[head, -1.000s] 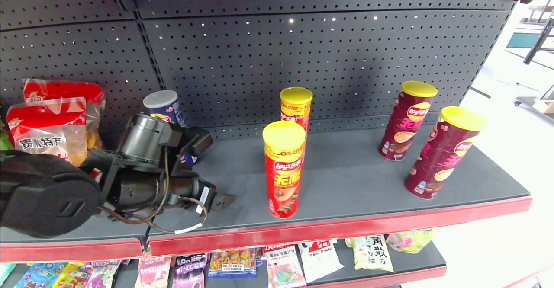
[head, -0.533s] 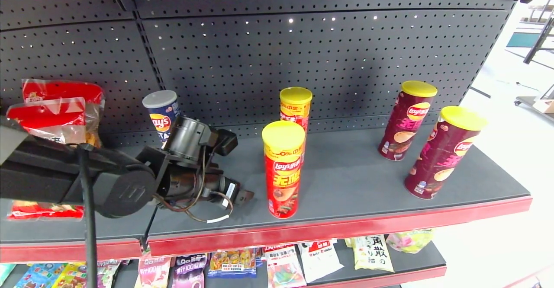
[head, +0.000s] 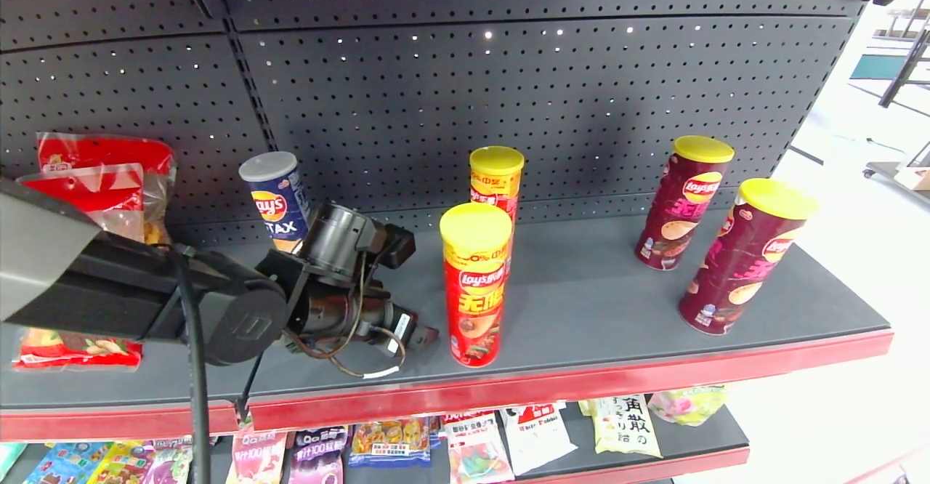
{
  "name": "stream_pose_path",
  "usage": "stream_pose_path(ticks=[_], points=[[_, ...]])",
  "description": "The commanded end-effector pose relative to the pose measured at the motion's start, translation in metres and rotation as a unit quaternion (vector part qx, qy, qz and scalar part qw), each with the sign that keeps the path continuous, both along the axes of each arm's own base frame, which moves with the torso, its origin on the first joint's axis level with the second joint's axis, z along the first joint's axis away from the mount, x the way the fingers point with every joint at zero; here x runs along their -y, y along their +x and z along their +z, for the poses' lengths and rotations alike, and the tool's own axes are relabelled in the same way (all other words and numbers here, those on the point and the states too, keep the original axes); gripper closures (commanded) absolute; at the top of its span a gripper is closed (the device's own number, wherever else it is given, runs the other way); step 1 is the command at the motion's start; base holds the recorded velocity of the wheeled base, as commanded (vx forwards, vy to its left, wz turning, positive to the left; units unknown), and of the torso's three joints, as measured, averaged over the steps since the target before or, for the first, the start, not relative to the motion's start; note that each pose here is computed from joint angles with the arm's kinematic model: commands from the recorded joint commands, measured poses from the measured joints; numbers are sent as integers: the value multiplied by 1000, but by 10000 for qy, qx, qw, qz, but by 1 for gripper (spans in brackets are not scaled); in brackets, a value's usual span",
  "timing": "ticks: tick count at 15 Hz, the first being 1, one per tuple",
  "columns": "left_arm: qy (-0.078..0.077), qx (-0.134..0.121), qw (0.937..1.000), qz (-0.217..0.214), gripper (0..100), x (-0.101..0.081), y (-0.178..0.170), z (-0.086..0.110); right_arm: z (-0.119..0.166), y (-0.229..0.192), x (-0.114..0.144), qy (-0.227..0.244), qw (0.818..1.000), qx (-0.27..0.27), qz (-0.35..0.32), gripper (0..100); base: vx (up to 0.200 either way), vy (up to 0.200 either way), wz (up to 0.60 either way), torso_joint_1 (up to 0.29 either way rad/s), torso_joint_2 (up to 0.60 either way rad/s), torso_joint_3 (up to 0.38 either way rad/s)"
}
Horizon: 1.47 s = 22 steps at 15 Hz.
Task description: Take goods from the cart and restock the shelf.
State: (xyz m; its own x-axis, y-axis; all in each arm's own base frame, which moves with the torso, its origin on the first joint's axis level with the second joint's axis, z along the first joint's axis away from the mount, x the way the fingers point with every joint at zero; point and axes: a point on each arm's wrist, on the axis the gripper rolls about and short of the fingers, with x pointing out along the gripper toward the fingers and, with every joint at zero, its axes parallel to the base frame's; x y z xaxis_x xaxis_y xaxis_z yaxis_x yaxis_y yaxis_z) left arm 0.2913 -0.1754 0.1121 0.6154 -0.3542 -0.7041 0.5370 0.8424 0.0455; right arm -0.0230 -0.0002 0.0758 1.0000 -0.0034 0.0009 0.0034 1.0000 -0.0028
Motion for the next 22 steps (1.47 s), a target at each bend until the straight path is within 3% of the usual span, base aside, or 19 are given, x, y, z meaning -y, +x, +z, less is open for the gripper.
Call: stream_pose_path(ticks=[1, 7, 17, 22], points=[[12, -8, 10000, -60, 0, 6, 1, -2, 0, 0, 0, -2, 10000, -4, 2, 0, 0, 0, 0, 0, 0, 0], [117, 49, 9999, -32, 0, 15, 5, -6, 0, 0, 0, -2, 10000, -4, 2, 0, 0, 0, 0, 0, 0, 0], [118, 195, 9997, 36, 0, 24, 18, -5, 0, 0, 0, -2, 10000, -12, 2, 0, 0, 0, 0, 0, 0, 0], [41, 236, 9997, -13, 0, 13, 2, 9, 0, 0, 0, -2, 10000, -4, 2, 0, 0, 0, 0, 0, 0, 0]])
